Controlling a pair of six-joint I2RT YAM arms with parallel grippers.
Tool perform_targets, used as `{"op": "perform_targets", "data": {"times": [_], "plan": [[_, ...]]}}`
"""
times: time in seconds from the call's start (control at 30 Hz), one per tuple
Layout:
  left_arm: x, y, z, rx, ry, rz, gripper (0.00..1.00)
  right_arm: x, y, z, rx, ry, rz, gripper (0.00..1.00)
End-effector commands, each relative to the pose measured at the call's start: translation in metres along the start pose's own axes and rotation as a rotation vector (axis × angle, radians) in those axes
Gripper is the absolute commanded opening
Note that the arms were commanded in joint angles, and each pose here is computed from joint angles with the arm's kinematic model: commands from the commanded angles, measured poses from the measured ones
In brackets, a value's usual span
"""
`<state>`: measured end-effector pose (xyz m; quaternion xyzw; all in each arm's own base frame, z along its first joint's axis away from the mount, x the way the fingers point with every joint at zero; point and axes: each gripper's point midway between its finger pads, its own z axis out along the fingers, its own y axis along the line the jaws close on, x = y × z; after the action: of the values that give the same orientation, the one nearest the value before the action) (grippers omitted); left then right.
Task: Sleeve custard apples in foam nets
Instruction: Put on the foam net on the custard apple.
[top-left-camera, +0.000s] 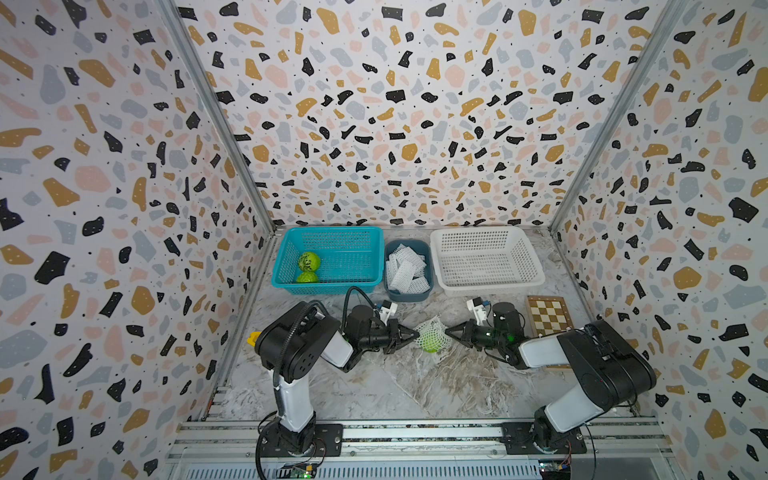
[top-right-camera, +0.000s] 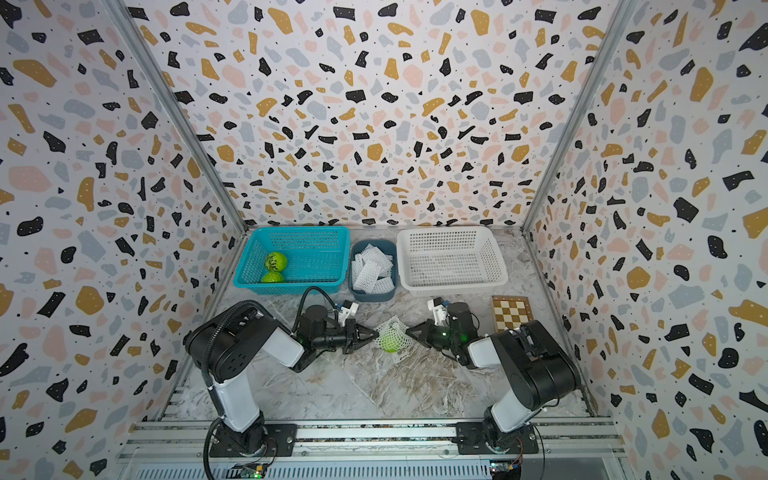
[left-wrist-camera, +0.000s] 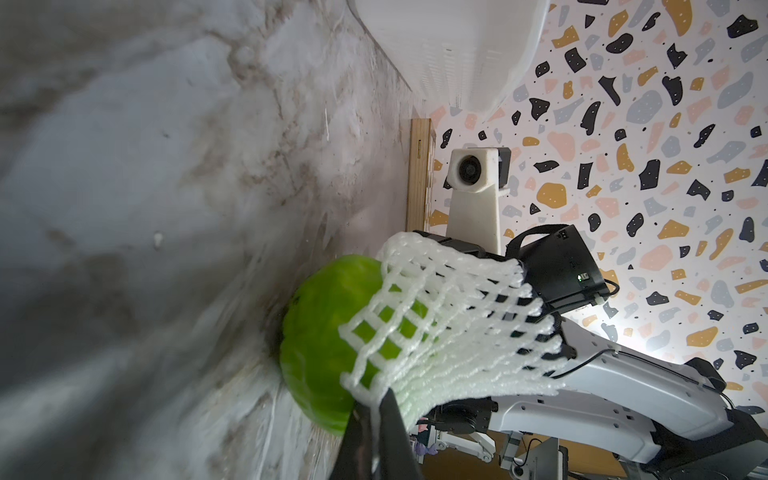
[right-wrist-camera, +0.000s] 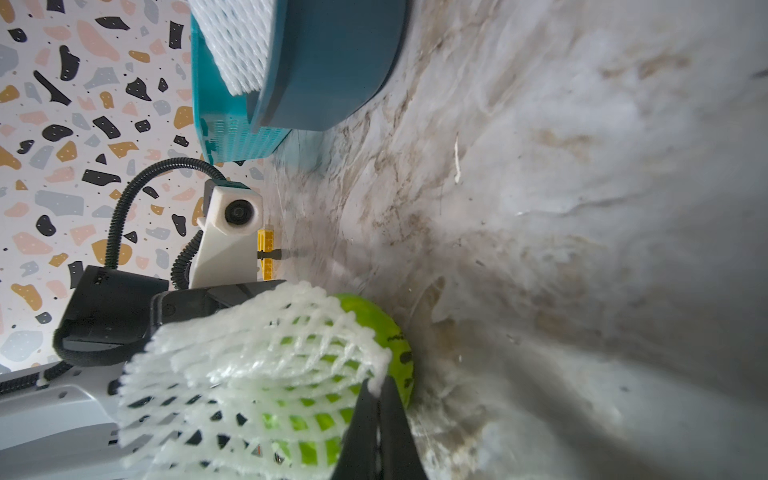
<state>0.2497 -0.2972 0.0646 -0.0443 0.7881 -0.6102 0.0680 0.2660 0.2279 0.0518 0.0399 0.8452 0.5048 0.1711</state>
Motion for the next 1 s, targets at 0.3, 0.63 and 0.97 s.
{"op": "perform_targets", "data": {"times": [0.3,0.63,0.97], "plan": [[0.011,0.001,-0.004,-0.002,0.019,0.056,0.02,0.000,-0.006,0.002,0.057,-0.017,-0.065,0.00],[0.020,0.013,0.000,-0.068,0.056,0.076,0.02,0.001,-0.012,0.006,0.111,-0.021,-0.111,0.00],[0.022,0.013,0.003,-0.095,0.064,0.101,0.02,0.005,-0.017,0.008,0.154,-0.022,-0.152,0.00]]}}
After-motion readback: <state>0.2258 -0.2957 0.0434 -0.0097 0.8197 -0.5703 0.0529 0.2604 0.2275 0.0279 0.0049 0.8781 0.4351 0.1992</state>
